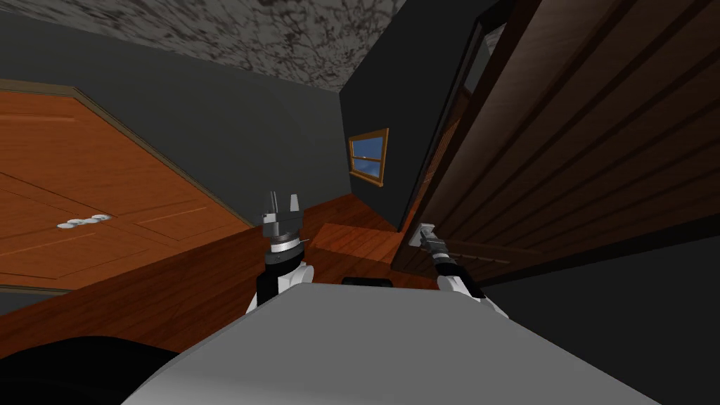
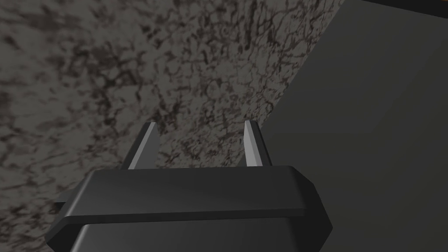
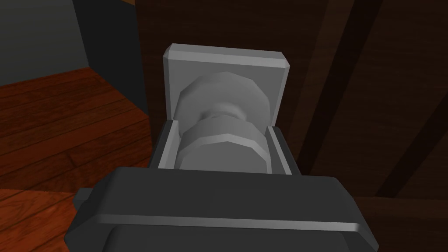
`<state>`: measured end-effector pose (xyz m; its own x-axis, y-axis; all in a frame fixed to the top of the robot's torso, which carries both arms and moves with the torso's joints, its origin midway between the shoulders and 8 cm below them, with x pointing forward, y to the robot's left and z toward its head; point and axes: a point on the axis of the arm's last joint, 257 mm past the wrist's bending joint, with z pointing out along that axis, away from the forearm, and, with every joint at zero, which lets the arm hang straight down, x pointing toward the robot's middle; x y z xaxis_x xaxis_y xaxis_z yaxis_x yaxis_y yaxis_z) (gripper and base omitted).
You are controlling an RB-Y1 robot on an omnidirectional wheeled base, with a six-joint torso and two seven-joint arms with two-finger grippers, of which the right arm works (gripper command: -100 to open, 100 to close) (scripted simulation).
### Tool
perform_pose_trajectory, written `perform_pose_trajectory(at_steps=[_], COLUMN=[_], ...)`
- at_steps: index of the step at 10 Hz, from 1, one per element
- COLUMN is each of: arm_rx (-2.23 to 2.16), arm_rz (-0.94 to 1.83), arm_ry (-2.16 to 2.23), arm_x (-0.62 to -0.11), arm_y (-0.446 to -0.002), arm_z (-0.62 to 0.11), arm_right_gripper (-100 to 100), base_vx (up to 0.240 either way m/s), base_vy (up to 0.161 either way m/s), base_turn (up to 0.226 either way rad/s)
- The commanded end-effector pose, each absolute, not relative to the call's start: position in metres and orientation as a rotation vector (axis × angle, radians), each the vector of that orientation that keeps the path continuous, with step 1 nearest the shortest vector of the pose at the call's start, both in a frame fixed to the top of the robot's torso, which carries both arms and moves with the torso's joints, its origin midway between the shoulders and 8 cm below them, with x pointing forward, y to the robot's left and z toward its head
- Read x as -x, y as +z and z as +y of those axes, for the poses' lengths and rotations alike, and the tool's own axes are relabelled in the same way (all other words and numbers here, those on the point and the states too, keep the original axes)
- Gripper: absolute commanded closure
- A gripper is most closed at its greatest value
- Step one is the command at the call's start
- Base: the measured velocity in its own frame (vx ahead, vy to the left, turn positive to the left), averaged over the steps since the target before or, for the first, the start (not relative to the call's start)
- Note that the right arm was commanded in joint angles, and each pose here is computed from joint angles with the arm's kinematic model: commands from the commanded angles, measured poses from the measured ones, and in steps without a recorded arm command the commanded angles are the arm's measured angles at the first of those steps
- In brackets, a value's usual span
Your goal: Pull the door open
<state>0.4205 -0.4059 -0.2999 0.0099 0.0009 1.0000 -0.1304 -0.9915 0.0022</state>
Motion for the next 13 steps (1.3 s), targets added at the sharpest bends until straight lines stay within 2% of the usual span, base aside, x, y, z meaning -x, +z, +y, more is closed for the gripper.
perform_pose_trajectory(at_steps=[1,11,13], arm_rx=[-2.167,-2.198,-2.21], arm_rz=[-0.127,-0.05,-0.035], arm_ry=[2.15,2.198,2.19], arm_x=[-0.418,-0.401,-0.389], arm_y=[-0.299,-0.296,-0.301], arm_z=[-0.405,-0.398,-0.399], arm_right_gripper=[100,100,100], base_vx=[-0.129,-0.191,-0.067], base_vy=[-0.027,-0.06,-0.02], base_turn=[0.098,0.12,0.047])
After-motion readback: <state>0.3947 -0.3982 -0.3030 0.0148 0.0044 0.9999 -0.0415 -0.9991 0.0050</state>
